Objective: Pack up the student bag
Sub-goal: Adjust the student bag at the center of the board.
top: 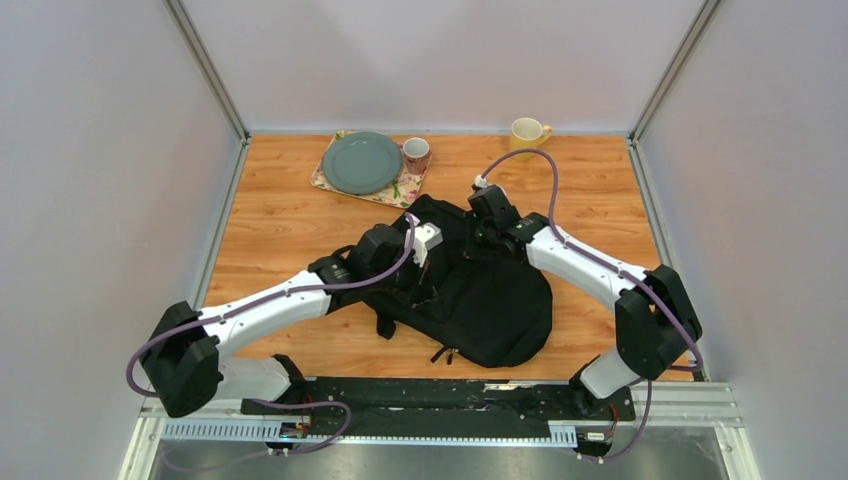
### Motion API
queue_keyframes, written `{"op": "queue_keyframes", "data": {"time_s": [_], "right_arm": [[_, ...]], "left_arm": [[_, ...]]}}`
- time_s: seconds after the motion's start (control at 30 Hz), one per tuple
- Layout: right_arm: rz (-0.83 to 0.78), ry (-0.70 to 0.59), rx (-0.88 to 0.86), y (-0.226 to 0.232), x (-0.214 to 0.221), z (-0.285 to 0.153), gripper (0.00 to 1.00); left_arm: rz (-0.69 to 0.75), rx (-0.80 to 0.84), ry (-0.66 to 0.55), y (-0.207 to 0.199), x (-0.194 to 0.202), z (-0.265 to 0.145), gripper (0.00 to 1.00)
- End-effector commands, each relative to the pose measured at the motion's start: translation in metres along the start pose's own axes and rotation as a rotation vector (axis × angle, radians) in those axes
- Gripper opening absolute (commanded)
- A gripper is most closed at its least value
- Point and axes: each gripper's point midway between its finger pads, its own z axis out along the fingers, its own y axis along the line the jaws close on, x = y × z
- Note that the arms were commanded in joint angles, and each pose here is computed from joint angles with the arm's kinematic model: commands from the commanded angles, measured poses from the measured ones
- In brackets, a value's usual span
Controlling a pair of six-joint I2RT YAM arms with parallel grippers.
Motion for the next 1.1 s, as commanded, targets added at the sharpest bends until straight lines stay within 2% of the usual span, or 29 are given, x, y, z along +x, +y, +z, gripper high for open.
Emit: {"op": "queue_keyframes", "data": {"time_s": [0.0, 0.03, 0.07, 0.13, 0.17, 0.27, 0.33, 0.37, 0.43, 0.47, 0.5, 0.53, 0.6, 0.63, 0.7, 0.8, 0.93, 1.07], "right_arm": [[-0.048, -0.138, -0.055, 0.014, -0.034, -0.040, 0.16], [-0.040, -0.190, -0.081, 0.019, -0.045, -0.055, 0.22], [-0.043, -0.218, -0.088, 0.019, -0.051, -0.063, 0.32], [-0.035, -0.295, -0.055, 0.012, -0.065, -0.078, 0.42], [-0.029, -0.313, -0.030, 0.002, -0.071, -0.081, 0.53], [0.013, -0.293, 0.037, -0.026, -0.072, -0.083, 0.57], [0.027, -0.256, 0.064, -0.044, -0.060, -0.077, 0.58], [0.059, -0.245, 0.082, -0.060, -0.059, -0.073, 0.60], [0.092, -0.177, 0.067, -0.074, -0.040, -0.061, 0.60], [0.136, -0.172, 0.083, -0.090, -0.041, -0.058, 0.61], [0.145, -0.147, 0.054, -0.091, -0.036, -0.056, 0.61], [0.147, -0.138, 0.021, -0.091, -0.034, -0.053, 0.61], [0.179, -0.121, 0.040, -0.107, -0.026, -0.046, 0.61], [0.198, -0.117, 0.066, -0.114, -0.024, -0.043, 0.61], [0.242, -0.109, 0.139, -0.133, -0.022, -0.039, 0.61], [0.311, -0.064, 0.194, -0.153, -0.009, -0.029, 0.61], [0.348, 0.028, 0.169, -0.157, 0.018, -0.011, 0.61], [0.392, 0.075, 0.094, -0.148, 0.050, -0.008, 0.60]], "left_arm": [[0.022, -0.090, -0.101, 0.008, -0.024, -0.019, 0.19], [0.013, -0.105, -0.112, 0.010, -0.027, -0.023, 0.26], [0.017, -0.130, -0.143, 0.012, -0.032, -0.031, 0.40], [-0.007, -0.182, -0.156, 0.019, -0.030, -0.040, 0.48], [-0.014, -0.225, -0.194, 0.025, -0.035, -0.050, 0.55], [-0.067, -0.341, -0.213, 0.044, -0.022, -0.069, 0.63], [-0.140, -0.409, -0.174, 0.058, 0.007, -0.075, 0.66], [-0.171, -0.435, -0.200, 0.062, 0.013, -0.082, 0.74], [-0.276, -0.467, -0.188, 0.072, 0.043, -0.080, 0.75], [-0.304, -0.461, -0.225, 0.072, 0.046, -0.084, 0.75], [-0.360, -0.451, -0.255, 0.072, 0.050, -0.083, 0.75], [-0.390, -0.458, -0.234, 0.078, 0.070, -0.078, 0.75], [-0.451, -0.378, -0.312, 0.069, 0.068, -0.075, 0.76], [-0.474, -0.361, -0.296, 0.071, 0.084, -0.068, 0.76], [-0.526, -0.287, -0.352, 0.062, 0.081, -0.066, 0.76], [-0.539, -0.225, -0.357, 0.057, 0.089, -0.057, 0.76], [-0.536, -0.222, -0.350, 0.058, 0.087, -0.052, 0.77], [-0.526, -0.194, -0.379, 0.057, 0.064, -0.050, 0.78]]}}
